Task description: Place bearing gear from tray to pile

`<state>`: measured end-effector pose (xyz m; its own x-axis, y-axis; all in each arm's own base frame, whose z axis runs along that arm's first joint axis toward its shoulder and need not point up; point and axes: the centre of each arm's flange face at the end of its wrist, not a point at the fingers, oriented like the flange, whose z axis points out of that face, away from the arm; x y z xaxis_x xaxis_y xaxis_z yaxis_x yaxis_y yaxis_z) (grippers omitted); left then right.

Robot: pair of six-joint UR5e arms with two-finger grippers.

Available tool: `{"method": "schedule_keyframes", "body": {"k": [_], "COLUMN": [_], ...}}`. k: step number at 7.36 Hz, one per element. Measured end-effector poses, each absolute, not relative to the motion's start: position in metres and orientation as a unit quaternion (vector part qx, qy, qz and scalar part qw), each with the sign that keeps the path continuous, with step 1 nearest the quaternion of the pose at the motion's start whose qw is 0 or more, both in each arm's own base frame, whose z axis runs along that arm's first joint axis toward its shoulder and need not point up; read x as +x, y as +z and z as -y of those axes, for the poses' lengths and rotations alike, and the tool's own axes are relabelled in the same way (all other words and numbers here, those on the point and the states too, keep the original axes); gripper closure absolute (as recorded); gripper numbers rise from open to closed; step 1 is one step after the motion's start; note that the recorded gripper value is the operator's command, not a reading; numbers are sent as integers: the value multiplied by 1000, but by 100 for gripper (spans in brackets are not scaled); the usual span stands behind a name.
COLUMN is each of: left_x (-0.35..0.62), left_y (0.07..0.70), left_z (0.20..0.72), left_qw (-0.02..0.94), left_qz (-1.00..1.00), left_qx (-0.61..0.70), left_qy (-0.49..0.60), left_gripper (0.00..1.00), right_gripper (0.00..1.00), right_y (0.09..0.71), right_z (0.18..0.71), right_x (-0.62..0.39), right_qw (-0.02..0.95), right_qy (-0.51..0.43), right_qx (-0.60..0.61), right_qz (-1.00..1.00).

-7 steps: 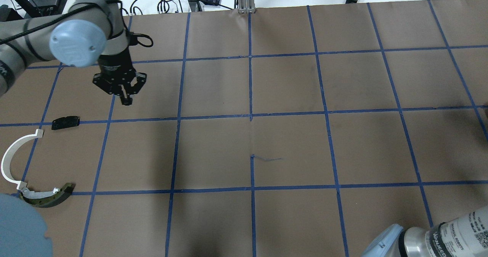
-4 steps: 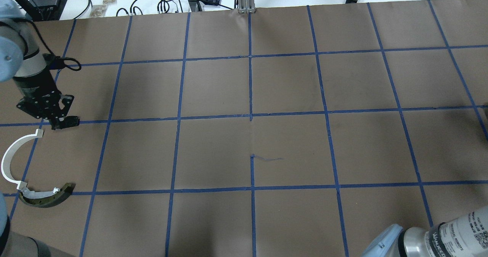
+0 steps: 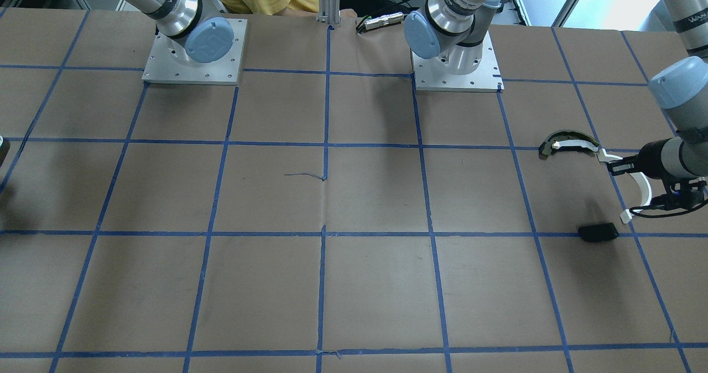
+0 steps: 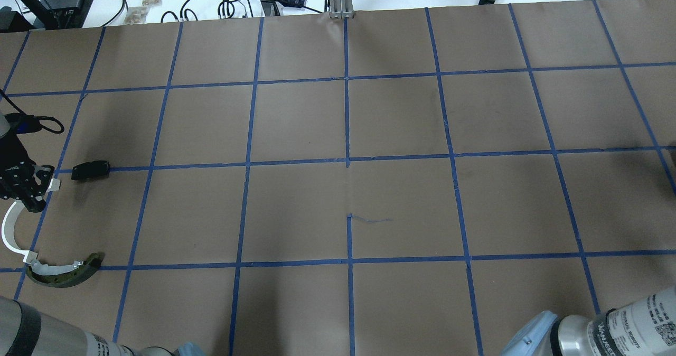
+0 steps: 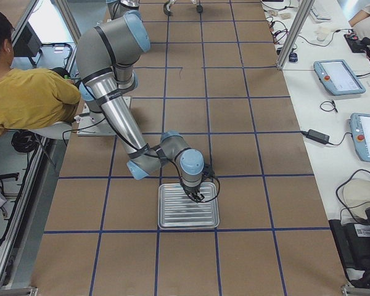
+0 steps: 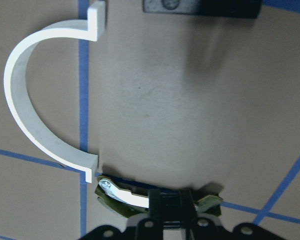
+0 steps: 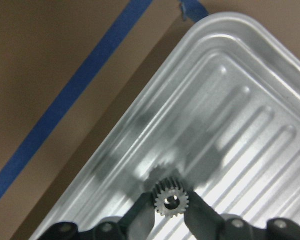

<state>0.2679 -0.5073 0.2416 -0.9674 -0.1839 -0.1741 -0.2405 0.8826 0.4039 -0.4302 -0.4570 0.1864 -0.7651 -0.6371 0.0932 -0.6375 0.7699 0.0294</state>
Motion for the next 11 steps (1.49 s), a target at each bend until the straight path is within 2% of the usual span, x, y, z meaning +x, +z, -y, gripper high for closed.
{"method": "schedule_keyframes", "body": {"k": [2,3,5,7,8,10,11], "left_x": [275,275,274,272,266,245,232], "left_y": [223,214,202,200,200,205,214], "left_z": [513,516,517,519,522,534,543], "left_qw": [71,69,65,64,65,72,75], "left_qz": [-968,-968,-967,-968,-968,-971,-974], "left_qx": [-109,-110,-109,-107,-103,-84,-74], "left_qy": [212,214,219,220,219,213,202], "left_gripper": [97,60,0,0,0,0,0], "right_gripper": [89,88,88,88,88,88,87], "right_y": [233,257,274,269,267,261,247], "right_z": [483,508,560,582,575,525,496], "right_x": [-383,-330,-189,-8,88,264,321], "right_qw": [60,56,45,27,17,-4,-8], "right_qy": [13,19,30,37,41,45,36], "right_qx": [315,295,234,140,86,19,12], "right_qz": [947,954,971,989,995,999,999]}}
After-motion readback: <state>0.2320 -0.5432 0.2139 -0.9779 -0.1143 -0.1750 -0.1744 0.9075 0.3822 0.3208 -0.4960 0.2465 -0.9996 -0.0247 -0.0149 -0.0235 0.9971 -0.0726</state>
